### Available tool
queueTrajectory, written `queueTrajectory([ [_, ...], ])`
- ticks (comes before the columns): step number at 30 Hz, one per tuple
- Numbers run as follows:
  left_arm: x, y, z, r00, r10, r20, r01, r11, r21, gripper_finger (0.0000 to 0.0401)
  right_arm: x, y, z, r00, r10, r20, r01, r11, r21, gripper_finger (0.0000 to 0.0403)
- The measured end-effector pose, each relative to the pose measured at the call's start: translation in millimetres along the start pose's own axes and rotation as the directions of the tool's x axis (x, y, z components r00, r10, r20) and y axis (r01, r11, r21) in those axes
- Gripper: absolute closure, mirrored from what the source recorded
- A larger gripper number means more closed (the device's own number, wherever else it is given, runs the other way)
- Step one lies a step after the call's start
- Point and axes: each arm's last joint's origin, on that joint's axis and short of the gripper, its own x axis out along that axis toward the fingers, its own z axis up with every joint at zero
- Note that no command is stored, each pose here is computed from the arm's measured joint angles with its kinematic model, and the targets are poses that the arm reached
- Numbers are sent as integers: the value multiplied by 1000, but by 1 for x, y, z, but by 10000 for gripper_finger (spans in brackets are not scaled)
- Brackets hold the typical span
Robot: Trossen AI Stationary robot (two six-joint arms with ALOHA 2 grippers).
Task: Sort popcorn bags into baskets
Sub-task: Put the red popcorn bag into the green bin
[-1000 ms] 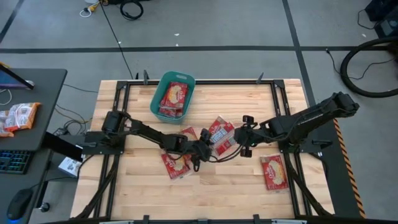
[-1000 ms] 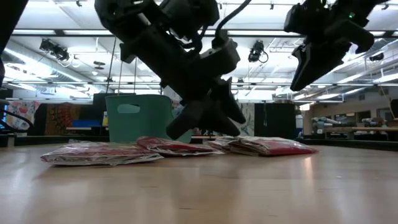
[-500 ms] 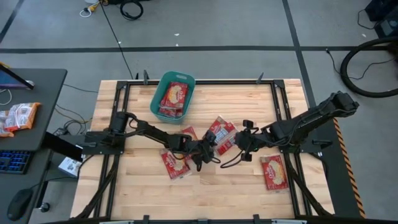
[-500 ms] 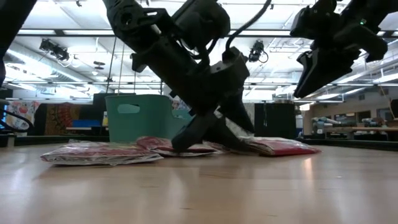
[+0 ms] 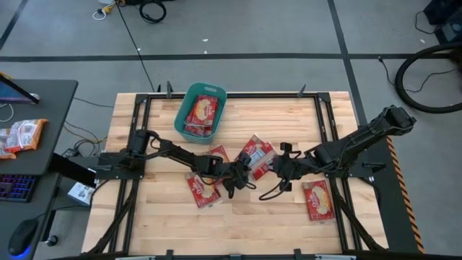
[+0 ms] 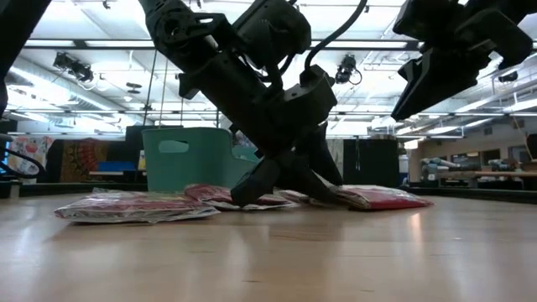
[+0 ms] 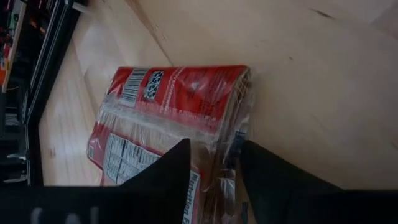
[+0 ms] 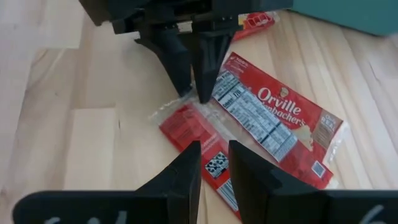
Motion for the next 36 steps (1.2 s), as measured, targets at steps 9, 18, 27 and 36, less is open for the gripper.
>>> queueTrajectory([
  [9,0,0,0,1000,7,-3,-7,997,-82,380,0,1,2,1000,6,23,-7,1000,10,316],
  [18,-12,16,5,995,93,-25,-96,973,-209,397,4,11,-1,999,39,3,-38,998,-46,316],
  [27,-37,48,6,994,112,19,-93,896,-433,399,20,28,-13,996,-80,-36,71,974,-217,282],
  [36,-51,63,10,988,130,80,-63,824,-563,400,27,25,-10,983,-183,5,180,965,-192,170],
])
